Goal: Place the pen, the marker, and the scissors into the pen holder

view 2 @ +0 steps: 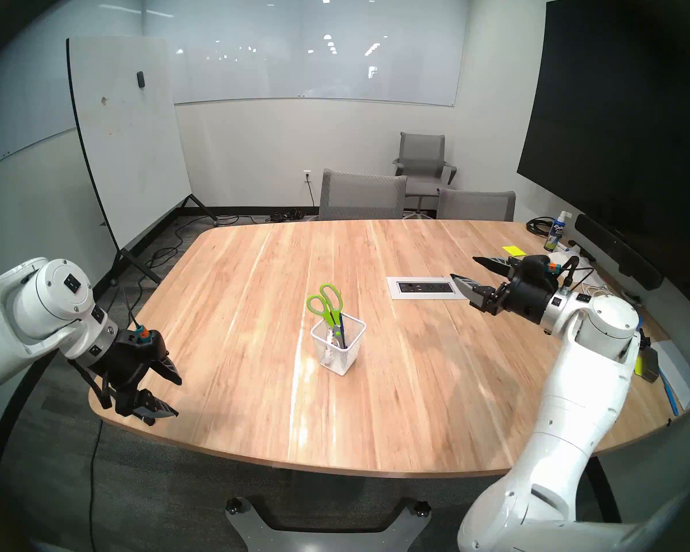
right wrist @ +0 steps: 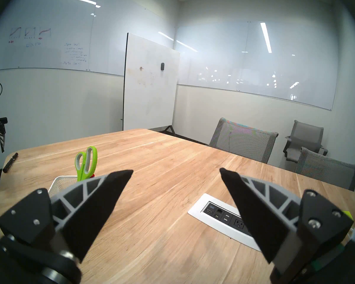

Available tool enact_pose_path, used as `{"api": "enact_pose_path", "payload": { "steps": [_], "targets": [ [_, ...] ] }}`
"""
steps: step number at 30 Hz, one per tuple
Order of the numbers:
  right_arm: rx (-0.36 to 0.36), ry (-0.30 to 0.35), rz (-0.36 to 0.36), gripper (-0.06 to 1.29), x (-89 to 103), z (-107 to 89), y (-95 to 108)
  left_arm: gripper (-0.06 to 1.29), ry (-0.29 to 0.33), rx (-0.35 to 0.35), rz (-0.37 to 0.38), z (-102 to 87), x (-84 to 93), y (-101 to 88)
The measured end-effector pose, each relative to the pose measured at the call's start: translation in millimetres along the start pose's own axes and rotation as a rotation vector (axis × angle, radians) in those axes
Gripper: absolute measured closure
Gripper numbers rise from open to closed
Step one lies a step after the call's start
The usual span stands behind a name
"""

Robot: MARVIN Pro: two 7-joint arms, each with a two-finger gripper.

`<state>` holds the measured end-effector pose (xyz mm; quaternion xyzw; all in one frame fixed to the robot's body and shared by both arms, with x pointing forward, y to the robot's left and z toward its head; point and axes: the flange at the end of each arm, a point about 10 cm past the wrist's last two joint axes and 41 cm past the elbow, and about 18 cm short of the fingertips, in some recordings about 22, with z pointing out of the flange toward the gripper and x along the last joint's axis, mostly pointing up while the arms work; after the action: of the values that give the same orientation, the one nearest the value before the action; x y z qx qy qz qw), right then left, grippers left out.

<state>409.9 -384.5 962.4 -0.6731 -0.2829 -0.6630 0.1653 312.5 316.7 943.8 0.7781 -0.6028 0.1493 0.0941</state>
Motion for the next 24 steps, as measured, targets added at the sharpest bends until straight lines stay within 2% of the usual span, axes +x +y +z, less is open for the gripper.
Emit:
{"api": "enact_pose_path", "payload": {
  "steps": [15,24],
  "targets": [
    [0.000,0.000,0.000,0.01,0.0,0.0,0,0.33,-0.113,-0.031,0.086,17.6,-46.6,-1.1],
    [0.000,0.000,0.000,0.01,0.0,0.0,0,0.33,-0.146,-0.060,0.127,26.7,-65.7,2.1]
  ]
}}
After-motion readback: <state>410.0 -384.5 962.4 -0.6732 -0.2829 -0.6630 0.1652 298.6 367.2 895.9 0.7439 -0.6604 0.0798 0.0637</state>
